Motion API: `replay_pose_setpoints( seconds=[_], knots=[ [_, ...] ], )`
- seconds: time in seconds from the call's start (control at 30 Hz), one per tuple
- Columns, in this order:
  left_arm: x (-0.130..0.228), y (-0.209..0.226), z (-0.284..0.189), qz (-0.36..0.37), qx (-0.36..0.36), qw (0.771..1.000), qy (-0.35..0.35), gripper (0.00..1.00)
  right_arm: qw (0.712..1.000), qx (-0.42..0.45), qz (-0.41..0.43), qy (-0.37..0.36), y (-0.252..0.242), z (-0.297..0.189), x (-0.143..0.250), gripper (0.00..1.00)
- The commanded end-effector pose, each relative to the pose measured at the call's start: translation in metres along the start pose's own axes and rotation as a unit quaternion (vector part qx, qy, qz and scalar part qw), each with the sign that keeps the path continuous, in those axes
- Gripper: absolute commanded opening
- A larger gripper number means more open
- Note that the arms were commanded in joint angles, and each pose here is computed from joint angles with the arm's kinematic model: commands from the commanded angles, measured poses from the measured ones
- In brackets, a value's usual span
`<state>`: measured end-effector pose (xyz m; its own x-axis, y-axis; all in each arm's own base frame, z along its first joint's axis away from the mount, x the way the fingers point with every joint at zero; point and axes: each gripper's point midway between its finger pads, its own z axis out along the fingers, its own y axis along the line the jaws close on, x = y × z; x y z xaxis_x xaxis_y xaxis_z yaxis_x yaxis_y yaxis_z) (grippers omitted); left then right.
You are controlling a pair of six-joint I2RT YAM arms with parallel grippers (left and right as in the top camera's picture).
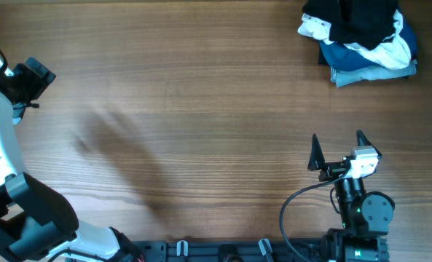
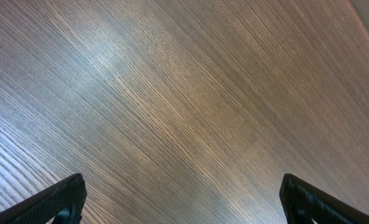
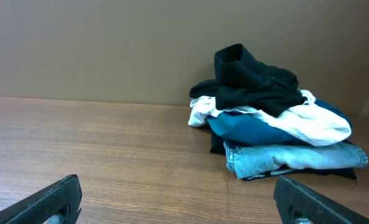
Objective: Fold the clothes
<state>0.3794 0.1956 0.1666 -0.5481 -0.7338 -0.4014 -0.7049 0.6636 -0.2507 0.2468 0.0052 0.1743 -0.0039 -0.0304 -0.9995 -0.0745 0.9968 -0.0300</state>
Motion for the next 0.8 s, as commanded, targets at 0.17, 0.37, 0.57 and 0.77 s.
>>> replay_pose_setpoints(
  seconds=[0.17, 0.37, 0.57, 0.77],
  knots=[
    [-0.010, -0.026, -0.086, 0.022, 0.063, 0.994, -0.085, 1.00, 1.000, 0.008, 0.002, -0.010, -0.002, -0.001, -0.004, 1.00],
    [-0.007, -0.104, -0.178, 0.120, 0.189, 0.948, -0.226, 1.00, 1.000, 0.008, 0.002, -0.010, -0.002, -0.001, -0.004, 0.99],
    [0.066, -0.115, -0.202, 0.226, 0.247, 0.899, -0.282, 1.00, 1.000, 0.008, 0.002, -0.010, -0.002, -0.001, -0.004, 1.00],
    [0.124, -0.081, -0.163, 0.230, 0.289, 0.863, -0.344, 1.00, 1.000, 0.008, 0.002, -0.010, -0.002, -0.001, -0.004, 1.00]
  ],
)
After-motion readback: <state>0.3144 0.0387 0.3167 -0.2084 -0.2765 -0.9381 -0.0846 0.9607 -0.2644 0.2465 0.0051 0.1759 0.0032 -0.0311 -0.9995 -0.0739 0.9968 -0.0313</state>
